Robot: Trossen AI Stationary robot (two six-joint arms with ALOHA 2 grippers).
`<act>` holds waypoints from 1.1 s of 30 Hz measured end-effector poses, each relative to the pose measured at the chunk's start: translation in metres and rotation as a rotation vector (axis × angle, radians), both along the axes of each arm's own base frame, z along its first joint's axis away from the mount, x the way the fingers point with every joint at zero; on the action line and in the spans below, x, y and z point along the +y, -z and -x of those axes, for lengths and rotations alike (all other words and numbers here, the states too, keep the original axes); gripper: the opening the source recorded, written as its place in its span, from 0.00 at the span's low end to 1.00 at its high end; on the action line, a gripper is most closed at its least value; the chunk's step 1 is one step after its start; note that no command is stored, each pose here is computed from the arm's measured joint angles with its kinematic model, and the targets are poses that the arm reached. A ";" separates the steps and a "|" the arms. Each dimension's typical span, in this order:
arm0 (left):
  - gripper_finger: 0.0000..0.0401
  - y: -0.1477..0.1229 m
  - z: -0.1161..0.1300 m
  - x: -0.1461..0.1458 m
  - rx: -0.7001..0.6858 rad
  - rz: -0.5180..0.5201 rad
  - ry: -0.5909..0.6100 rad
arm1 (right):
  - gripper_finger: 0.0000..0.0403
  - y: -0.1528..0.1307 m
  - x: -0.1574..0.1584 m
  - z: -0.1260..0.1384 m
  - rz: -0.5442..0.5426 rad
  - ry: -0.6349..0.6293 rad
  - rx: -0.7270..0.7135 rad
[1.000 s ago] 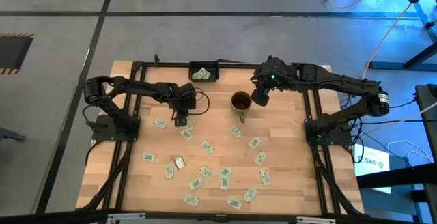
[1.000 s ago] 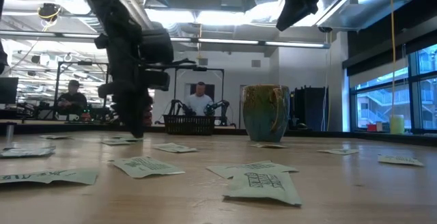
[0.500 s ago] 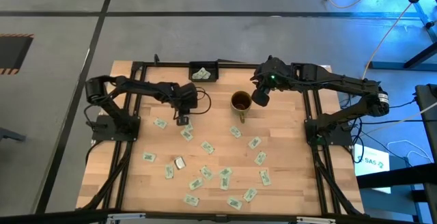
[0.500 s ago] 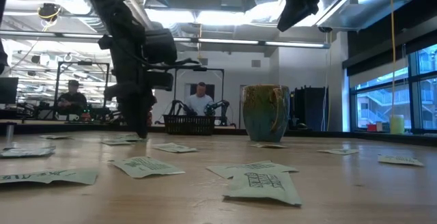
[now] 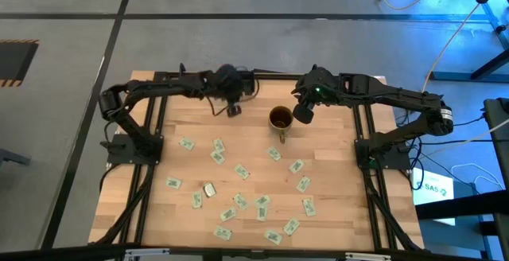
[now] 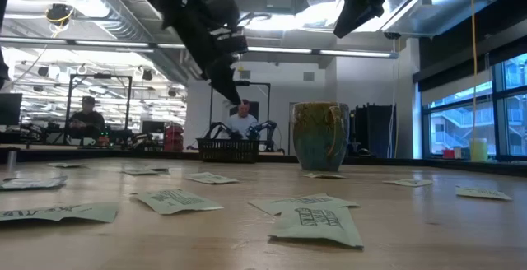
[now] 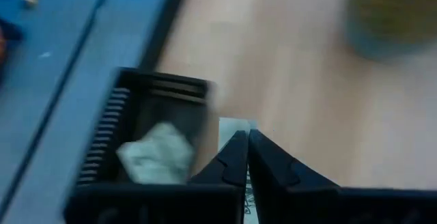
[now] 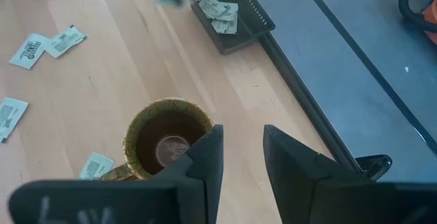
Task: Pick and place Stevia / Truvia into bins
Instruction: Put the stevia packet into the black container
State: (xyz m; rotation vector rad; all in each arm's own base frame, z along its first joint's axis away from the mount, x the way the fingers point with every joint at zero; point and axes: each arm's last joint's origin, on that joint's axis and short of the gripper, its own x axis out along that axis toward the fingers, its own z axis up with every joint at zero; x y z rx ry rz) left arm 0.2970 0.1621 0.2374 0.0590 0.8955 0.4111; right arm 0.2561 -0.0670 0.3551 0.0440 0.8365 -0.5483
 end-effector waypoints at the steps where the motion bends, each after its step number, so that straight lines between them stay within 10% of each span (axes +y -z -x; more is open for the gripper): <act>1: 0.01 -0.002 0.000 0.007 -0.003 -0.014 -0.012 | 0.27 0.000 0.000 0.000 0.000 0.000 0.000; 20: 0.02 0.060 -0.014 0.090 0.119 0.065 -0.154 | 0.27 0.000 0.000 0.000 -0.002 0.005 -0.009; 33: 0.11 0.045 -0.010 0.092 0.105 0.020 -0.186 | 0.27 0.000 0.000 0.000 0.000 0.002 -0.007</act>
